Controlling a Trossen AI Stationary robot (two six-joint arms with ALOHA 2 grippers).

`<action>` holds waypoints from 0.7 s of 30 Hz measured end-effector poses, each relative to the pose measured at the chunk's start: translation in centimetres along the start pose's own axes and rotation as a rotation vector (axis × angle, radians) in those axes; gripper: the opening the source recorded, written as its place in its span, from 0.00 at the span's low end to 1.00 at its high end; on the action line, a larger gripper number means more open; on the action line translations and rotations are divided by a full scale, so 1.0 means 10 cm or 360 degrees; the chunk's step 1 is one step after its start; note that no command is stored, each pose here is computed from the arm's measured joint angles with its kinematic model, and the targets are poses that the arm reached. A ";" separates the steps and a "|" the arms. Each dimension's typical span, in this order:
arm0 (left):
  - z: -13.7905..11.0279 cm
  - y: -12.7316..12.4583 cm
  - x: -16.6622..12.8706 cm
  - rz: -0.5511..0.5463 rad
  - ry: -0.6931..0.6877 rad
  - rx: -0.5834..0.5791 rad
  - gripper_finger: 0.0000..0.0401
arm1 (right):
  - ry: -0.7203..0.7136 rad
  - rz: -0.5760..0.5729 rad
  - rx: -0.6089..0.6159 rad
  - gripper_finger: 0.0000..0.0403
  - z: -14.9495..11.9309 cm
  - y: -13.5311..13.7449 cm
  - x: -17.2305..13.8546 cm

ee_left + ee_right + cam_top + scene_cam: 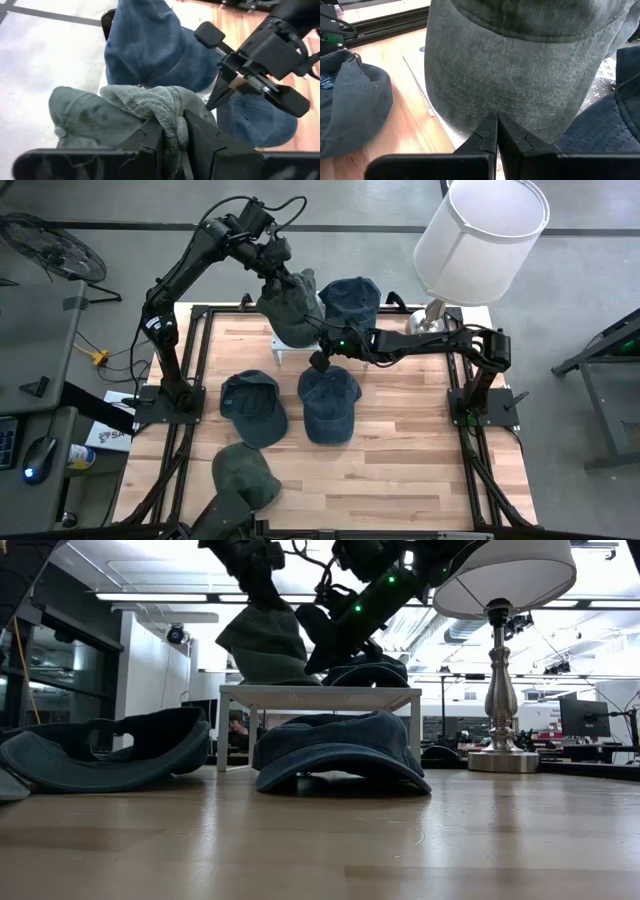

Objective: Pick & Place hat
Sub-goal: Stack the right gray cap on top of the gray cap on the shelf

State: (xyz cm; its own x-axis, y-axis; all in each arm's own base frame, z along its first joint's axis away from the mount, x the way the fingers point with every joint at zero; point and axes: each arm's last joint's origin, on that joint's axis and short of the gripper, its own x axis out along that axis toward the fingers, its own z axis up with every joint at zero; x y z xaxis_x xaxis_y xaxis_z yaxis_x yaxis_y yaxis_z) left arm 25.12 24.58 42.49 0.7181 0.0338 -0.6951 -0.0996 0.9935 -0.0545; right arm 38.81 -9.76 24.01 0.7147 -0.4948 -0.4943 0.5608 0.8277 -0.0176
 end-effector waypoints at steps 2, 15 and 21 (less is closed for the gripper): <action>0.00 0.00 0.00 -0.0008 -0.0005 -0.0001 0.21 | 0.0001 0.0000 0.0000 0.00 0.00 0.00 0.00; -0.01 0.01 -0.01 0.0094 0.0048 0.0004 0.51 | 0.0005 0.0000 0.0002 0.00 0.00 0.00 0.00; -0.01 0.02 -0.01 0.0137 0.0068 0.0003 0.52 | 0.0005 0.0000 0.0002 0.00 0.00 0.00 0.00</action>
State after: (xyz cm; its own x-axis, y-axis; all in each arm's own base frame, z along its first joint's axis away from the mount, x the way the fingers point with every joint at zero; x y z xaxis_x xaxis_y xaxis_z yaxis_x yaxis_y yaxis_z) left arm 24.93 24.74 42.51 0.6768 0.1146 -0.7272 -0.1584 0.9873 0.0081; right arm 38.79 -9.76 23.99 0.7134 -0.4938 -0.4972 0.5614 0.8274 -0.0162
